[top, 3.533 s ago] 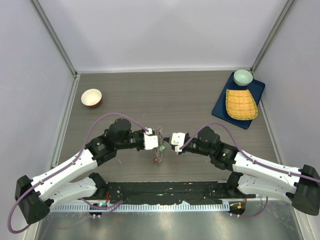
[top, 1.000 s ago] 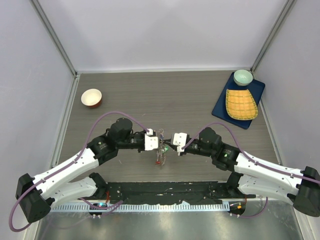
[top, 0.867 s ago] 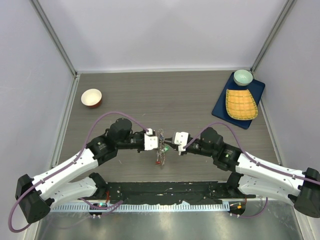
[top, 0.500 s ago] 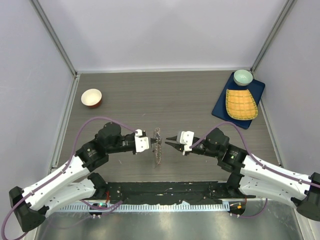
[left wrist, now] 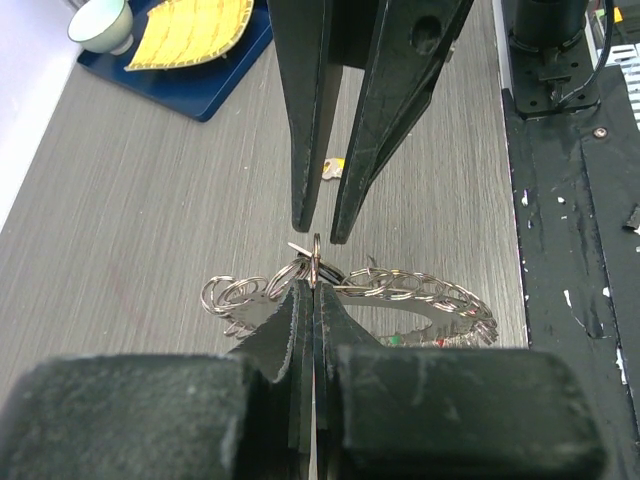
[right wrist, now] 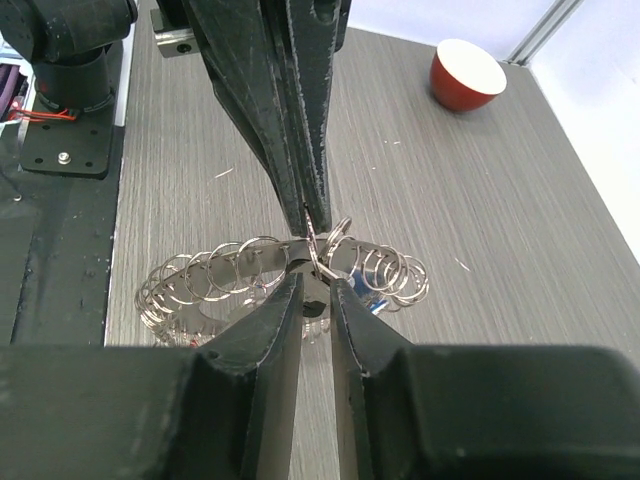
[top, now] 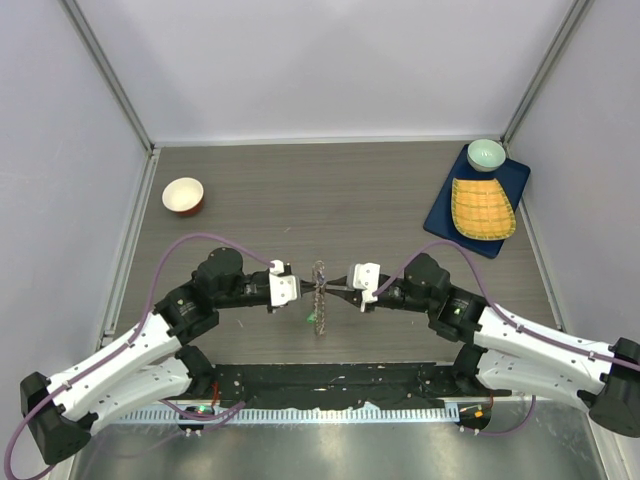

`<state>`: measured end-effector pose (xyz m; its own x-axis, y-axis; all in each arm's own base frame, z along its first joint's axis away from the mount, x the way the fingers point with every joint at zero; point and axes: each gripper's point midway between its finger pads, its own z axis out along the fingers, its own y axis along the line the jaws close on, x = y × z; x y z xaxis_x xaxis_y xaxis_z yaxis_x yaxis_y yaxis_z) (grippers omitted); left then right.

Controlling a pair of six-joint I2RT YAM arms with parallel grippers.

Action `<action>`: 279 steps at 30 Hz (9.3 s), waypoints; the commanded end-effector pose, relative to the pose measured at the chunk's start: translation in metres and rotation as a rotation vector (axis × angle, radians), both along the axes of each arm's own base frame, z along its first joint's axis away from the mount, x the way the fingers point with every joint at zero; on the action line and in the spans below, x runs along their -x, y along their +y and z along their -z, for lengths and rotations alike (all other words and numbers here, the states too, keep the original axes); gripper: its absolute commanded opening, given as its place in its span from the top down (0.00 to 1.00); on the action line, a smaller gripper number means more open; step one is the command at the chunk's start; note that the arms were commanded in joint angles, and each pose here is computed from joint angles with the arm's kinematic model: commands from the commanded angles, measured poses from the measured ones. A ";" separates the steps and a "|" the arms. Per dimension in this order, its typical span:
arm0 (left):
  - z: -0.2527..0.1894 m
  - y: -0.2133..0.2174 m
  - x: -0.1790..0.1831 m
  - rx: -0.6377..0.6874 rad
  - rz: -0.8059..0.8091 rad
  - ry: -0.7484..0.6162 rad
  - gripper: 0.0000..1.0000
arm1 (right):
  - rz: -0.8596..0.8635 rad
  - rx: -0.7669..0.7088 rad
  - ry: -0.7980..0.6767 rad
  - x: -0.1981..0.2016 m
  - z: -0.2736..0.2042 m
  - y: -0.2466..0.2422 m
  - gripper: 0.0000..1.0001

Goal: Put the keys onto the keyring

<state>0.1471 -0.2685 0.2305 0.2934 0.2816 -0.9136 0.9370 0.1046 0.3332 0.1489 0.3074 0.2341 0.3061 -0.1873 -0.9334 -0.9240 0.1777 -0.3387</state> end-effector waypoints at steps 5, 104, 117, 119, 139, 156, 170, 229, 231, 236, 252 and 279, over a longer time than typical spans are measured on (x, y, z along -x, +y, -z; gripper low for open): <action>-0.032 -0.010 0.002 0.106 0.042 -0.058 1.00 | -0.036 -0.059 -0.038 0.002 -0.028 0.010 0.78; -0.064 0.030 -0.048 0.660 -0.493 0.338 1.00 | 0.003 0.074 -0.010 -0.014 -0.005 0.017 0.99; -0.051 0.048 -0.049 0.828 -0.535 0.372 0.79 | 0.025 0.100 -0.021 -0.025 -0.014 0.024 0.99; -0.043 0.049 -0.050 0.794 -0.560 0.382 0.66 | 0.028 0.106 -0.029 -0.026 -0.017 0.023 0.99; 0.014 0.021 -0.031 0.470 -0.225 0.086 0.42 | 0.071 0.280 -0.075 -0.034 -0.027 0.002 0.99; 0.027 -0.011 -0.018 0.421 -0.009 0.247 0.45 | 0.058 0.340 -0.099 -0.048 -0.023 0.019 0.99; 0.042 0.027 -0.019 0.463 -0.305 0.236 0.46 | 0.018 0.359 -0.109 -0.048 -0.021 0.027 0.99; 0.034 -0.008 -0.011 0.315 0.062 0.147 0.78 | -0.043 0.454 -0.162 -0.014 -0.012 0.000 0.99; 0.034 -0.010 -0.010 0.310 0.073 0.160 0.76 | -0.053 0.446 -0.160 -0.012 -0.014 0.001 0.99; 0.029 -0.012 -0.011 0.325 0.077 0.158 0.75 | -0.065 0.438 -0.155 -0.010 -0.014 0.002 0.99; 0.016 -0.014 -0.019 0.396 0.044 0.176 0.67 | -0.082 0.443 -0.141 -0.008 -0.008 0.006 0.99; -0.040 0.028 -0.055 0.787 -0.327 0.355 1.00 | -0.064 0.493 -0.118 -0.009 0.011 0.004 0.99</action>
